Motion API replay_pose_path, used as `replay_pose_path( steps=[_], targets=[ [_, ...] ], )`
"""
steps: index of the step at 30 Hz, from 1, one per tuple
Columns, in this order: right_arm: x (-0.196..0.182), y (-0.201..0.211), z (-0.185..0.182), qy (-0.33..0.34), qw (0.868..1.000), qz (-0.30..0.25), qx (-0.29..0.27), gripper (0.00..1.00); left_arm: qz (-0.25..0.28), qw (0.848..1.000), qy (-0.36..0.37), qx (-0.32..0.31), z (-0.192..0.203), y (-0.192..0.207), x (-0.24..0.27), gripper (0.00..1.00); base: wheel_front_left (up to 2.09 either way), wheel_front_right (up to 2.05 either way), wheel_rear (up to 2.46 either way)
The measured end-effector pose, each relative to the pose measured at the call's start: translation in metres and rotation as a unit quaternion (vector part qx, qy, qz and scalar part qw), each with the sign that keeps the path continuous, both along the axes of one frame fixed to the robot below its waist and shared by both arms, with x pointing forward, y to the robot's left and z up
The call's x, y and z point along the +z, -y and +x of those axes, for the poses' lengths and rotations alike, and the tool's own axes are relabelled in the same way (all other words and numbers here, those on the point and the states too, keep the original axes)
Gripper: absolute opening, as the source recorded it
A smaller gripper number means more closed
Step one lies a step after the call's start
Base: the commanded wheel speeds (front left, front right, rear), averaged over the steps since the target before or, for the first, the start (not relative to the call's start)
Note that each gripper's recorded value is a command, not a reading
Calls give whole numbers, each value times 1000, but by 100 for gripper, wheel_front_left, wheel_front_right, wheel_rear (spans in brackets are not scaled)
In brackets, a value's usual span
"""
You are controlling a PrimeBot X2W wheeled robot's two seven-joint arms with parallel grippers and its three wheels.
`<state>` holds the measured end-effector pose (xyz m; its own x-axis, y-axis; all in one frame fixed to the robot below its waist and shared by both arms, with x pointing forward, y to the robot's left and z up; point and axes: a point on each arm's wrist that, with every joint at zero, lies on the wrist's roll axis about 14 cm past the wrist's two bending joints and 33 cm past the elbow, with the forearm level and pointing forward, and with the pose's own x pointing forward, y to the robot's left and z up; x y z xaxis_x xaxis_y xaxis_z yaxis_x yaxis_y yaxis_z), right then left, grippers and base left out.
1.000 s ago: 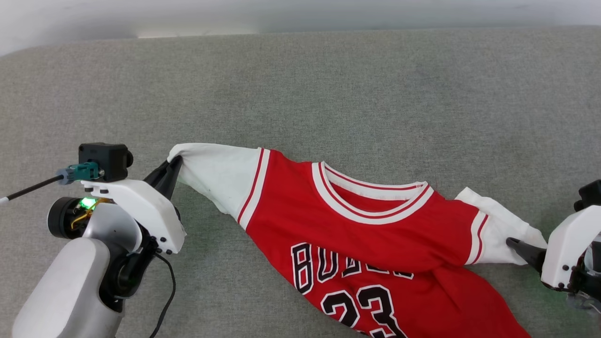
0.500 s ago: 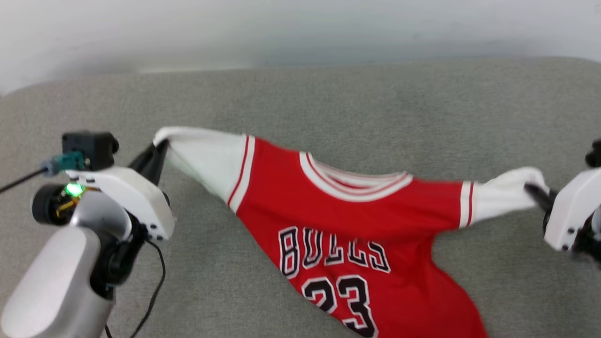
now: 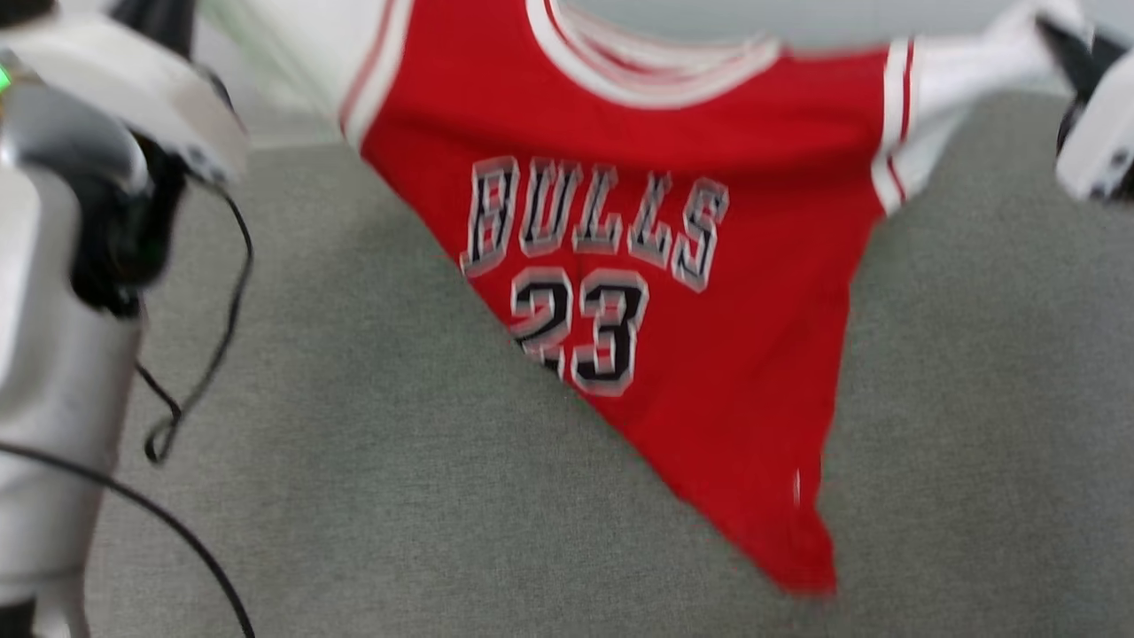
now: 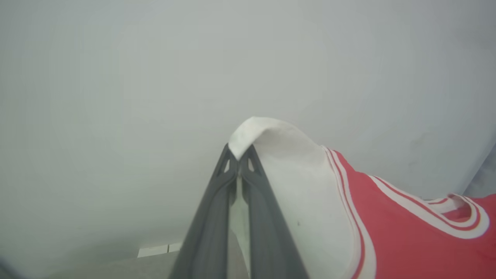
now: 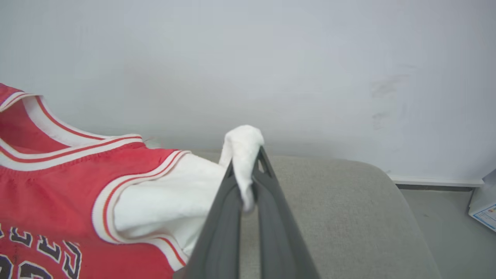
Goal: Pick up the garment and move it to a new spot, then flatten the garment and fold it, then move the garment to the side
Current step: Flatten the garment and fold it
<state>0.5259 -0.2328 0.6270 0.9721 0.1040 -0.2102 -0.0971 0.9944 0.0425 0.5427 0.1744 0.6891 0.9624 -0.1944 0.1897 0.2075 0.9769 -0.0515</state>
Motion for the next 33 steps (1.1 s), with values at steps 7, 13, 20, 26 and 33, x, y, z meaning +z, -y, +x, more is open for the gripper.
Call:
replay_pose_path(
  steps=[7,13,20,26,33],
  targets=[
    [78,-11,62,122,992,-13,8,0,-24,997,78,10,56,-6,53,0,0,0,0],
    [118,-23,109,203,979,-21,15,0,-38,989,146,11,96,-13,88,0,0,0,0],
    [120,-33,157,239,971,-15,23,0,-33,987,158,17,140,-19,77,0,0,0,0],
    [55,-45,195,186,982,-10,33,0,-39,995,93,19,176,-22,7,0,0,0,0],
    [-12,-56,205,117,992,-1,42,0,-54,998,5,25,187,-27,-75,0,0,0,0]
  ],
)
